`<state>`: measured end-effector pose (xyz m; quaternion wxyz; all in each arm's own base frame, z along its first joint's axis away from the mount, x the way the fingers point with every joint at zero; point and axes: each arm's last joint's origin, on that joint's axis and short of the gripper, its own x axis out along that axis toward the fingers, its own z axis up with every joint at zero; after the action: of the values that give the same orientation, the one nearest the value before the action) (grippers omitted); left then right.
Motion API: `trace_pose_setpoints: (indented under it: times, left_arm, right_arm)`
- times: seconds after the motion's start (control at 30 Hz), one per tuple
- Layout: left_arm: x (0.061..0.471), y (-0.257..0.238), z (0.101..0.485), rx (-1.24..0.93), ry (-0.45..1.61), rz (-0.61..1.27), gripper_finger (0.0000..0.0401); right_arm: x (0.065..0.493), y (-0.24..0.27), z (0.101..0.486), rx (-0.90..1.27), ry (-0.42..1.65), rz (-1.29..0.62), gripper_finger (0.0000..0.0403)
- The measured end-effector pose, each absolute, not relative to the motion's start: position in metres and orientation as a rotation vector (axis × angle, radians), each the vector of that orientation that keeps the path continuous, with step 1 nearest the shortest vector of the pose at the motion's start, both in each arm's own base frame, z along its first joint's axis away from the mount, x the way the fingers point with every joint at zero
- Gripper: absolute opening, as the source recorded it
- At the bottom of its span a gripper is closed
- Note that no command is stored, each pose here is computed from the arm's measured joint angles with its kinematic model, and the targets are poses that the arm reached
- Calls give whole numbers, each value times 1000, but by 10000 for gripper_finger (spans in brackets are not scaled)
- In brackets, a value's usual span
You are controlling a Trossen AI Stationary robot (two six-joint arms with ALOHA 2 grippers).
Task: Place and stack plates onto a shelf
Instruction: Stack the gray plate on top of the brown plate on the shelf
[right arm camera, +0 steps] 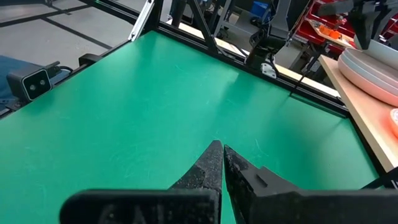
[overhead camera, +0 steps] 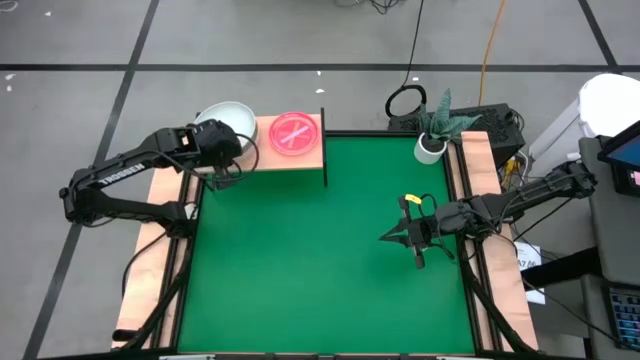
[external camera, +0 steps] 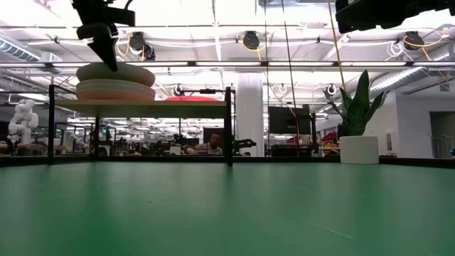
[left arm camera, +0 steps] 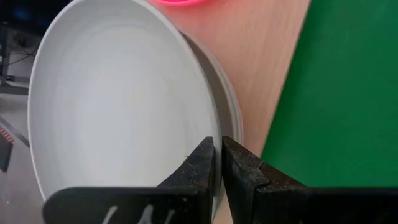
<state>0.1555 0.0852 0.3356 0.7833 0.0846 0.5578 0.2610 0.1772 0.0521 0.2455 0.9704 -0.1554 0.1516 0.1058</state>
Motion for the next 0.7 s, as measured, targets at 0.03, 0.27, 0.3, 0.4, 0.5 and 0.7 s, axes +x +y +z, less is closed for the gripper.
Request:
trace_pose_setpoints:
  times: [0.03,0.27,0.3,0.4,0.5,0.7]
  left_arm:
    - [155,86,336,185,1205,563,29]
    - [155,89,336,185,1202,571,30]
    - [154,89,336,184,1202,572,30]
    - [155,89,334,189,1209,568,31]
    - [155,89,325,185,1237,559,31]
    - [155,90,307,179,1278,572,31]
  right_arm:
    - [177,52,245,-314,307,214,0]
    - [177,52,245,-316,308,214,0]
    - [177,52,245,-316,309,214,0]
    - [177,52,245,-317,313,215,0]
    - [177,52,244,-317,318,216,0]
    - [177,52,244,-317,319,217,0]
